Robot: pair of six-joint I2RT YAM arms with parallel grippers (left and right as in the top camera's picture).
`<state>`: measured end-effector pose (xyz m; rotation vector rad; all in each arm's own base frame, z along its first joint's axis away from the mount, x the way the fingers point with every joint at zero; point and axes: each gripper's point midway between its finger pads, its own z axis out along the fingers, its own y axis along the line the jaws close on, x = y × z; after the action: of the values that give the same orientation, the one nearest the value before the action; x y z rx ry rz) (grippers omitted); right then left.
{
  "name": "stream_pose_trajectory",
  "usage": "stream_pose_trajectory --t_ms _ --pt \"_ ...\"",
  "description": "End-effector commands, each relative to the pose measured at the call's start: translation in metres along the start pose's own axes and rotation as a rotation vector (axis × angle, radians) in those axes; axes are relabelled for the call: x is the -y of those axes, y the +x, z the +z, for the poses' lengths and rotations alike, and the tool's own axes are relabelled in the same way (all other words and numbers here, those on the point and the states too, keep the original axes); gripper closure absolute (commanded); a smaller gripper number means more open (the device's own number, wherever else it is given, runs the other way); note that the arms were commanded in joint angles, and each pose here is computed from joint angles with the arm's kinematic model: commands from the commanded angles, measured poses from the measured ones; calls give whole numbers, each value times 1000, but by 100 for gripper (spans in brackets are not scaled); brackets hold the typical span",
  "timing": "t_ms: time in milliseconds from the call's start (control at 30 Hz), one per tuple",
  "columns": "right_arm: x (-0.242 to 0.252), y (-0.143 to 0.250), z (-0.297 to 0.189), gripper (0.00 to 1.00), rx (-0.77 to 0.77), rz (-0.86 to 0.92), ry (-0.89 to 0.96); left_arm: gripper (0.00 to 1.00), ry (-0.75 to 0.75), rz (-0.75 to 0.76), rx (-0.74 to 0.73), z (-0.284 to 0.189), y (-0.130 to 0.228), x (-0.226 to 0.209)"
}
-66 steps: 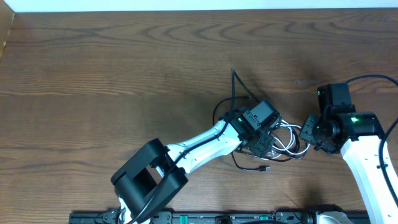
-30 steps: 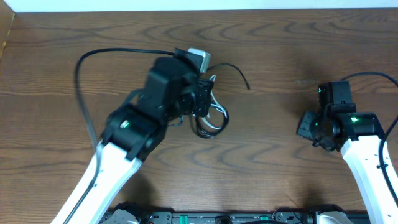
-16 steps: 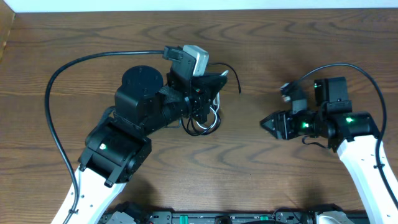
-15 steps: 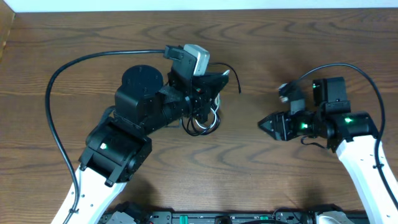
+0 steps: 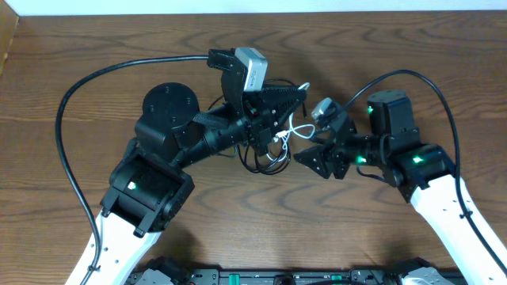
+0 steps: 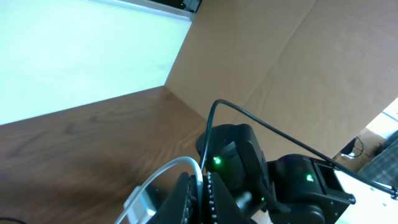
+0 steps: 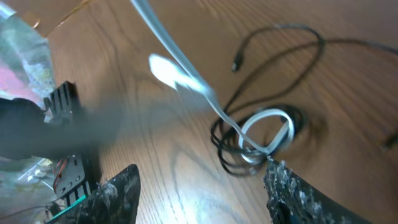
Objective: Untangle cables
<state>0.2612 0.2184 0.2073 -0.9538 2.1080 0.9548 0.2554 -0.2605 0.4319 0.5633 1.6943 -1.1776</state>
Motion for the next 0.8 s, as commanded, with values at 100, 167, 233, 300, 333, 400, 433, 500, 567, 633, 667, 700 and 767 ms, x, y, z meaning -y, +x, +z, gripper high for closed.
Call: stream_pose_trajectory --t_ms 100,167,233,300,333,400,433,500,567,633,667,700,767 --pt "-13 -12 5 43 31 -76 -40 92 103 28 40 -5 -17 25" --pt "-14 -12 5 43 30 -77 -42 93 133 25 57 -7 -22 32" --pt "-14 -12 5 43 30 -77 -41 93 161 12 76 -8 -28 38" --pt "-13 -13 5 43 33 -79 -40 93 204 3 92 -11 -34 48" --pt "-13 -13 5 43 35 -81 -40 93 227 1 97 -13 -36 53" --pt "-13 -15 5 44 41 -82 -40 93 266 -11 105 -15 -40 61" --pt "-13 -16 5 44 47 -80 -39 92 279 -18 110 -16 -42 63" --pt "-13 -21 5 44 62 -78 -37 93 291 -23 121 -18 -46 66" --pt "-13 -24 5 44 75 -73 -36 93 297 -20 129 -18 -48 67" --pt "-12 -27 5 43 83 -63 -35 93 301 -18 136 -19 -49 69" --pt "-12 -27 5 42 85 -61 -36 93 305 -27 137 -19 -50 69" --pt "-13 -27 5 42 87 -62 -40 93 310 -39 140 -20 -51 70" --pt "-14 -27 4 46 87 -62 -42 93 324 -38 148 -21 -54 74"
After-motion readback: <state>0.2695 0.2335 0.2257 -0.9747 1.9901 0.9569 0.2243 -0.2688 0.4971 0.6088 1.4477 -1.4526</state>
